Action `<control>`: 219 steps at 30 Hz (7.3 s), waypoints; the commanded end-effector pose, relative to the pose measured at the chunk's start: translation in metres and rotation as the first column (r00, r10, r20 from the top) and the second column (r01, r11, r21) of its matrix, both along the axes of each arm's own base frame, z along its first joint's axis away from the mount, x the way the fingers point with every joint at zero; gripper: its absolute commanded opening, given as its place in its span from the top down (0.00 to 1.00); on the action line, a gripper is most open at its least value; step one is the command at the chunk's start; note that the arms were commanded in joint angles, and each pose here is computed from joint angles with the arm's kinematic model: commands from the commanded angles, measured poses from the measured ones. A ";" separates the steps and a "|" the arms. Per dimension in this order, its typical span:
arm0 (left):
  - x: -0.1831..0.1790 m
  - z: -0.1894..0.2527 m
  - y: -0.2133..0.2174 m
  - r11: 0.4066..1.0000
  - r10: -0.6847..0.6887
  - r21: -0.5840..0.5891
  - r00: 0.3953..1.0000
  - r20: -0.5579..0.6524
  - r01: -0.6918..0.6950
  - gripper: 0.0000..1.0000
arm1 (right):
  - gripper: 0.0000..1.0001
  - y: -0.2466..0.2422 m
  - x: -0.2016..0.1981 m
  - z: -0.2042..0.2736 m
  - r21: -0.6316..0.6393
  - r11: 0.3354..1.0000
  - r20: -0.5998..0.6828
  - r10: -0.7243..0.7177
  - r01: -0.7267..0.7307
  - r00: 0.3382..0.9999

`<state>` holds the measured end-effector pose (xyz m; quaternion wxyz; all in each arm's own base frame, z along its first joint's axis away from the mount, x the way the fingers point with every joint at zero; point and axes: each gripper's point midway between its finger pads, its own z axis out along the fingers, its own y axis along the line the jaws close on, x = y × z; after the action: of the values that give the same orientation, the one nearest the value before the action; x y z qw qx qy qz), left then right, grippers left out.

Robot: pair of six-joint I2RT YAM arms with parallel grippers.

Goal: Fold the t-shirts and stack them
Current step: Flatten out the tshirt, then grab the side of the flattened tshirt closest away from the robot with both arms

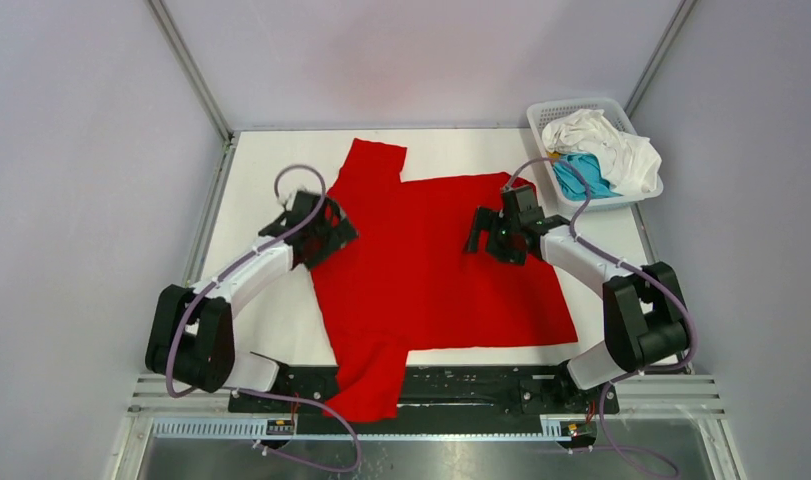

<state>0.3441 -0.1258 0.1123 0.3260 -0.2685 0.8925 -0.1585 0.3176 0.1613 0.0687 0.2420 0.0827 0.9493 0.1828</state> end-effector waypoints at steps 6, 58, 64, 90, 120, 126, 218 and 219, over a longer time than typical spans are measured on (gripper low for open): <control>-0.007 -0.067 -0.004 1.000 0.010 0.015 0.985 -0.172 -0.007 0.01 | 0.01 -0.002 -0.025 -0.041 -0.018 0.999 -0.152 -0.029 0.027 0.988; -0.081 -0.086 0.042 0.992 0.103 0.094 0.968 -0.228 -0.083 0.74 | 0.00 0.004 -0.076 0.000 -0.102 0.982 0.017 0.163 -0.160 0.987; -0.085 -0.073 0.025 0.998 0.037 0.064 0.974 -0.222 -0.023 1.00 | 0.01 -0.004 -0.078 -0.003 -0.141 0.978 0.011 0.159 -0.155 0.987; -0.058 -0.060 -0.156 0.896 -0.289 0.234 0.896 -0.338 0.377 0.65 | 0.01 -0.030 -0.082 -0.011 -0.265 0.956 -0.009 0.131 -0.129 0.991; -0.014 -0.071 -0.058 0.986 -0.128 0.078 0.968 -0.215 0.148 0.64 | 0.00 -0.043 -0.074 -0.037 -0.348 0.934 -0.071 0.065 -0.086 0.995; -0.012 -0.071 -0.057 0.987 -0.125 0.071 0.967 -0.223 0.144 0.83 | 0.01 -0.047 -0.074 -0.042 -0.356 0.931 -0.090 0.049 -0.078 0.995; -0.166 -0.043 0.022 0.987 -0.071 0.113 0.938 -0.338 0.115 0.01 | 0.00 -0.147 -0.081 0.000 -0.231 0.819 0.162 -0.501 0.526 0.850; -0.180 -0.049 0.022 0.987 -0.075 0.108 0.932 -0.354 0.120 0.01 | 0.00 -0.148 -0.083 -0.002 -0.231 0.817 0.164 -0.503 0.529 0.849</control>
<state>0.2146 -0.1228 0.0836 0.2013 -0.1915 0.9536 -0.1160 0.2394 0.0300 0.0653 0.3166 0.2597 0.9123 0.0107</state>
